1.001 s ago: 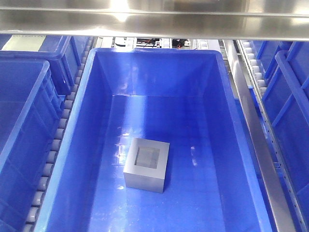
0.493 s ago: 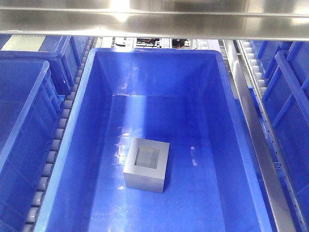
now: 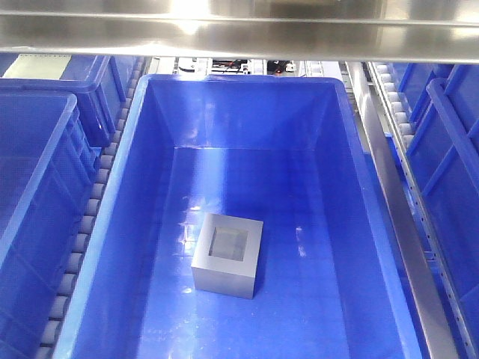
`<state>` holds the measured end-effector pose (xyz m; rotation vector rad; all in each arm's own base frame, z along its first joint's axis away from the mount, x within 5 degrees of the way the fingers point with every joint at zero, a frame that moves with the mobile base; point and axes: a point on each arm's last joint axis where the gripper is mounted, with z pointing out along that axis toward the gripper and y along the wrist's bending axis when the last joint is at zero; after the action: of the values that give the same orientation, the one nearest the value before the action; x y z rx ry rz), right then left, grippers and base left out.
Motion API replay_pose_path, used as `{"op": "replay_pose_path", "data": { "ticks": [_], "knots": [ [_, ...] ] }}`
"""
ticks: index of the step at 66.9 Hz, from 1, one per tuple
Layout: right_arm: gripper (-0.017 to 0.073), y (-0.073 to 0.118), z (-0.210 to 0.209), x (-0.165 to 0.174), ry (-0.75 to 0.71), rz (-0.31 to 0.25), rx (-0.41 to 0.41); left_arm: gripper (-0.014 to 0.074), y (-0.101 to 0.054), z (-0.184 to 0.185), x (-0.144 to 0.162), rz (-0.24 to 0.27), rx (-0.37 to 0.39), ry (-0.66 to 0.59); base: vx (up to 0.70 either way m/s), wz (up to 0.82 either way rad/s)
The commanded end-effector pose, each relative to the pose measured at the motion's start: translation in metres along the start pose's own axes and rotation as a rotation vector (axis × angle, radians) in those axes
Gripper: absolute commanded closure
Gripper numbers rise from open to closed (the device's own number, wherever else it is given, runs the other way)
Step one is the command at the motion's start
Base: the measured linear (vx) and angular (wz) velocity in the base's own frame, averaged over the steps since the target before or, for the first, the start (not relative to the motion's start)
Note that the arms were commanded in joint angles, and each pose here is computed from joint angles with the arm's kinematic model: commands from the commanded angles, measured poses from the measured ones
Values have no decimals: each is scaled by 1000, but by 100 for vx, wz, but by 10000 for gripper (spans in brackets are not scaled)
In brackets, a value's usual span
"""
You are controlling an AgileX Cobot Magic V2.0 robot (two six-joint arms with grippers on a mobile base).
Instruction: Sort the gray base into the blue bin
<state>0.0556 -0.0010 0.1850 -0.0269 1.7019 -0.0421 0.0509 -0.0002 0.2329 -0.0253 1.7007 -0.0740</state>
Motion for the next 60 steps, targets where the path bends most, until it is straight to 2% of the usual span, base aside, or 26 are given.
{"op": "replay_pose_path", "data": {
  "ticks": [1, 6, 12, 18, 24, 36, 48, 53, 60],
  "knots": [
    [564, 0, 0, -6, -81, -20, 4, 602, 3, -1, 1, -27, -60, -92, 0, 0],
    [564, 0, 0, -6, -80, -20, 4, 602, 6, 2, 16, -37, -95, -101, 0, 0],
    [564, 0, 0, -6, -80, -20, 4, 602, 7, 8, 34, -34, -94, -131, 0, 0],
    [564, 0, 0, -6, -82, -20, 4, 602, 7, 8, 33, -26, -96, -118, 0, 0],
    [564, 0, 0, -6, -82, -20, 4, 602, 7, 8, 33, 4, -97, -119, 0, 0],
    [564, 0, 0, -6, -82, -20, 4, 602, 6, 8, 33, -5, -88, -118, 0, 0],
    [564, 0, 0, -6, -82, -20, 4, 602, 6, 8, 31, 27, -86, -138, 0, 0],
    [564, 0, 0, -6, -82, -20, 4, 602, 5, 8, 30, 50, -69, -155, 0, 0],
    [564, 0, 0, -6, -81, -20, 4, 602, 3, 8, 28, 52, -42, -180, 0, 0]
  ]
}}
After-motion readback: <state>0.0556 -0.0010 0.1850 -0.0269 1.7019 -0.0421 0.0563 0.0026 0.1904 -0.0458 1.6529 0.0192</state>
